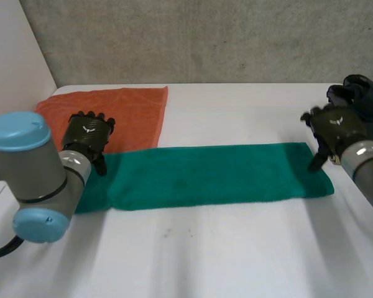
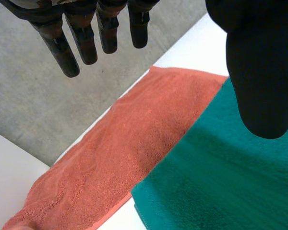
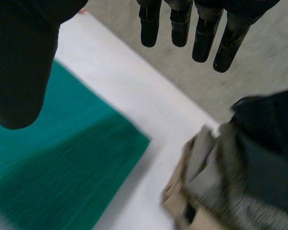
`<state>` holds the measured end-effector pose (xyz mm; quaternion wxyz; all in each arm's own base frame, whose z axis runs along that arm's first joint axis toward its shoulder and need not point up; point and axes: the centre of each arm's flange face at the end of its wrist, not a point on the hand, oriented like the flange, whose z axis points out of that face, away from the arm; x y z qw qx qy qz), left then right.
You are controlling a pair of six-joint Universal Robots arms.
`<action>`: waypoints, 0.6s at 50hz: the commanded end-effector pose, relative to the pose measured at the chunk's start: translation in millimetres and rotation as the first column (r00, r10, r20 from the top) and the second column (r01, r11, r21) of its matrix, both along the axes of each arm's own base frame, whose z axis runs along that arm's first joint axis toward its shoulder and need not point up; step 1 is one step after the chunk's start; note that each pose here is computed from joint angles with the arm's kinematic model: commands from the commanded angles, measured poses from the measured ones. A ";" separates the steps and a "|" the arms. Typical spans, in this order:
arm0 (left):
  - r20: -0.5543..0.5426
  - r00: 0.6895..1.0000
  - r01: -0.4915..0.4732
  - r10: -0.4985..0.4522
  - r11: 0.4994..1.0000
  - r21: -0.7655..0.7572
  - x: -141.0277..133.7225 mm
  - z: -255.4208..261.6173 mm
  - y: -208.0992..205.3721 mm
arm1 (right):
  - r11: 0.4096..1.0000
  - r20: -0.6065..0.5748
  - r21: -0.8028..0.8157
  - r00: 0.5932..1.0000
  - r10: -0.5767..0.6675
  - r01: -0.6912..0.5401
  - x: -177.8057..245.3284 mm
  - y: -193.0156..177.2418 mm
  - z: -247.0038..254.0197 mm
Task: Fold the laundry.
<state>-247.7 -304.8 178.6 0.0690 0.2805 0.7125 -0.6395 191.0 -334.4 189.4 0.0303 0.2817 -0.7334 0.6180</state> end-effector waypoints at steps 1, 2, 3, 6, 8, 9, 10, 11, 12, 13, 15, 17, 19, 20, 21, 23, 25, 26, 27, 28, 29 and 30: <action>-0.036 0.999 0.000 -0.002 0.998 -0.061 3.3 4.4 9.6 | 0.994 -0.005 0.110 1.000 0.005 -0.004 -19.6 9.3 -19.1; -0.037 0.999 0.001 -0.004 0.998 -0.067 3.2 4.1 9.8 | 0.994 -0.009 0.112 1.000 0.005 -0.004 -19.7 8.8 -20.3; -0.036 0.999 0.001 -0.004 0.998 -0.065 3.4 3.4 10.3 | 0.993 -0.016 0.116 1.000 0.006 -0.004 -19.8 7.8 -23.8; -0.037 0.999 0.001 -0.004 0.998 -0.067 3.4 3.3 10.3 | 0.992 -0.042 0.128 0.999 0.008 -0.003 -20.6 2.6 -39.0; -0.036 0.999 0.000 -0.002 0.998 -0.065 3.8 2.7 9.9 | 0.992 -0.073 0.126 0.997 0.014 -0.005 -21.1 0.1 -48.4; -0.036 0.999 0.000 -0.002 0.998 -0.064 3.8 2.2 9.8 | 0.992 -0.083 0.123 0.996 0.018 -0.007 -21.0 -0.7 -50.7; -0.035 0.999 0.000 -0.002 0.998 -0.063 3.8 1.6 9.8 | 0.992 -0.094 0.123 0.995 0.022 -0.011 -21.0 -1.3 -53.5; -0.034 0.999 0.000 -0.002 0.998 -0.061 3.9 1.2 10.1 | 0.993 -0.110 0.116 0.994 0.030 -0.017 -20.8 -2.3 -56.1; -0.034 0.999 0.002 -0.004 0.998 -0.060 3.5 0.6 10.4 | 0.993 -0.118 0.115 0.992 0.033 -0.019 -20.8 -3.0 -58.2; -0.033 0.999 0.002 -0.004 0.998 -0.058 3.6 0.2 10.7 | 0.992 -0.127 0.121 0.991 0.038 -0.022 -20.7 -4.9 -64.8; -0.032 0.999 0.002 -0.003 0.998 -0.055 3.8 -0.6 11.2 | 0.992 -0.135 0.121 0.990 0.038 -0.021 -21.3 -7.4 -68.7; -0.032 0.999 0.002 -0.003 0.998 -0.055 3.9 -0.5 11.6 | 0.995 -0.145 0.103 0.989 0.019 -0.004 -24.8 -13.7 -68.6; -0.032 0.999 0.002 -0.003 0.998 -0.055 4.0 -0.3 11.9 | 0.996 -0.151 0.091 0.988 -0.005 0.019 -30.5 -17.6 -67.1; -0.033 0.999 0.002 -0.003 0.998 -0.057 4.0 0.2 11.9 | 0.995 -0.153 0.089 0.988 -0.020 0.034 -34.3 -19.8 -66.6; -0.032 0.999 0.002 -0.003 0.998 -0.055 4.2 -0.2 12.2 | 0.994 -0.157 0.089 0.987 -0.045 0.059 -41.9 -22.7 -65.0; -0.032 0.999 0.002 -0.003 0.998 -0.055 4.3 0.0 12.5 | 0.993 -0.164 0.084 0.984 -0.064 0.079 -49.2 -24.1 -63.6; -0.033 0.999 0.000 -0.002 0.998 -0.058 4.7 0.6 12.1 | 0.993 -0.179 0.068 0.980 -0.087 0.101 -59.8 -26.2 -59.2; -0.033 0.999 0.000 -0.002 0.998 -0.058 4.7 0.6 12.1 | 0.992 -0.184 0.064 0.978 -0.097 0.110 -63.7 -26.7 -57.5; -0.033 0.999 0.000 -0.002 0.998 -0.058 4.7 0.6 12.1 | 0.989 -0.204 0.046 0.971 -0.126 0.138 -76.2 -28.7 -52.3; -0.033 0.999 0.000 -0.002 0.998 -0.058 4.7 0.6 12.1 | 0.988 -0.214 0.035 0.967 -0.140 0.151 -81.8 -30.0 -49.7; -0.034 0.999 0.000 -0.002 0.998 -0.060 4.7 1.2 12.1 | 0.987 -0.225 0.029 0.963 -0.150 0.161 -86.7 -30.9 -48.2; -0.034 0.999 0.000 -0.002 0.998 -0.060 4.7 1.2 12.1 | 0.983 -0.252 0.011 0.952 -0.173 0.181 -98.6 -33.1 -44.3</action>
